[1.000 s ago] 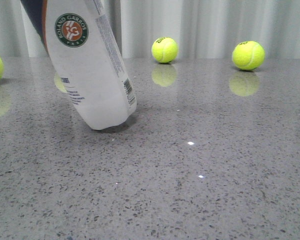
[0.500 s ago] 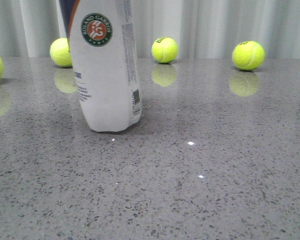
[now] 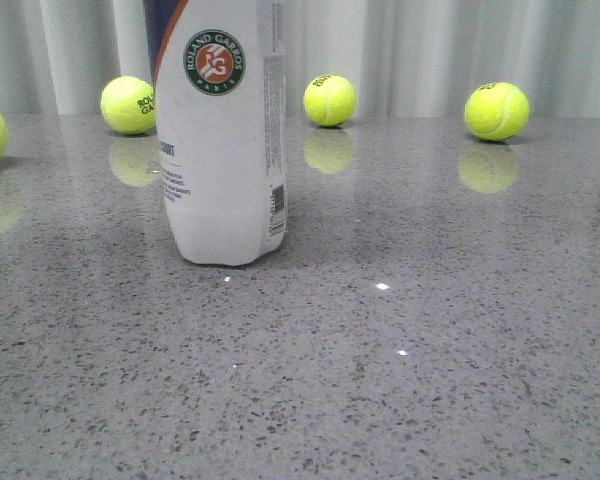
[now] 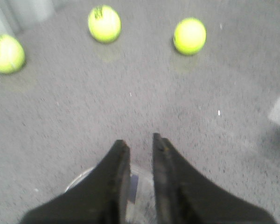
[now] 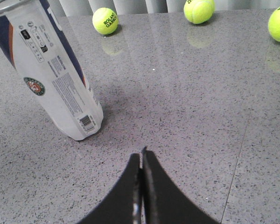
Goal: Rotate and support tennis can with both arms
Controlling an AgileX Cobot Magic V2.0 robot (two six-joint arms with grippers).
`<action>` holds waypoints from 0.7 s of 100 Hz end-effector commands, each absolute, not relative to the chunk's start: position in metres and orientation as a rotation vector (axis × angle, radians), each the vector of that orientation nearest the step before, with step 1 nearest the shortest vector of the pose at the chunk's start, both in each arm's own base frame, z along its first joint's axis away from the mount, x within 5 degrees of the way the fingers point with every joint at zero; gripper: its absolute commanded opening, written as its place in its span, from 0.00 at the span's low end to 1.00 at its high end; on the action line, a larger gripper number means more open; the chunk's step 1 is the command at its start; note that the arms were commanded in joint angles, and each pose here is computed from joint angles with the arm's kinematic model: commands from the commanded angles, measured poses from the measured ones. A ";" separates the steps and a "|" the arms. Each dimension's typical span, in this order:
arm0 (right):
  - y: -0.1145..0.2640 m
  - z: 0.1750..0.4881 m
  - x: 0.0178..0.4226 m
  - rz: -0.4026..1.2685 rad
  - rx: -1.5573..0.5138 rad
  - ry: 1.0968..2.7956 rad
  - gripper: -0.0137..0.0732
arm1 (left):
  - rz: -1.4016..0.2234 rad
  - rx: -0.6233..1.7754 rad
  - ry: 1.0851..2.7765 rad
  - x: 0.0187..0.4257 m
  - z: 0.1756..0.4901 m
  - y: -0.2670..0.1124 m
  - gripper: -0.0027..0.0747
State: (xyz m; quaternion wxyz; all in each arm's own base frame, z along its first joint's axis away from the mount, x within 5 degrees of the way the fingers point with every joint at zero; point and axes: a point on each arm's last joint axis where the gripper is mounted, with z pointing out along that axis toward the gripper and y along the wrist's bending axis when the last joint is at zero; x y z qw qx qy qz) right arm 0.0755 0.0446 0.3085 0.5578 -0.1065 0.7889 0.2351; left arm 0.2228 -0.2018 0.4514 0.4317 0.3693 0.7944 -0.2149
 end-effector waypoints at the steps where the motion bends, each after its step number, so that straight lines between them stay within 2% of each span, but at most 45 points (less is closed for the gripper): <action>1: 0.043 0.322 0.077 0.551 -0.232 1.777 0.09 | -0.566 0.798 1.831 0.206 0.484 -0.187 0.01; 16: 0.043 0.322 0.077 0.551 -0.232 1.777 0.09 | -0.471 0.658 1.809 0.199 0.480 -0.164 0.01; 34: 0.043 0.322 0.077 0.551 -0.232 1.777 0.09 | -0.336 0.559 1.866 0.186 0.456 -0.134 0.01; 55: 0.043 0.322 0.077 0.551 -0.232 1.777 0.09 | -0.248 0.436 1.902 0.162 0.427 -0.095 0.01; 70: 0.043 0.322 0.077 0.551 -0.232 1.777 0.09 | -0.247 0.360 1.914 0.138 0.408 -0.070 0.01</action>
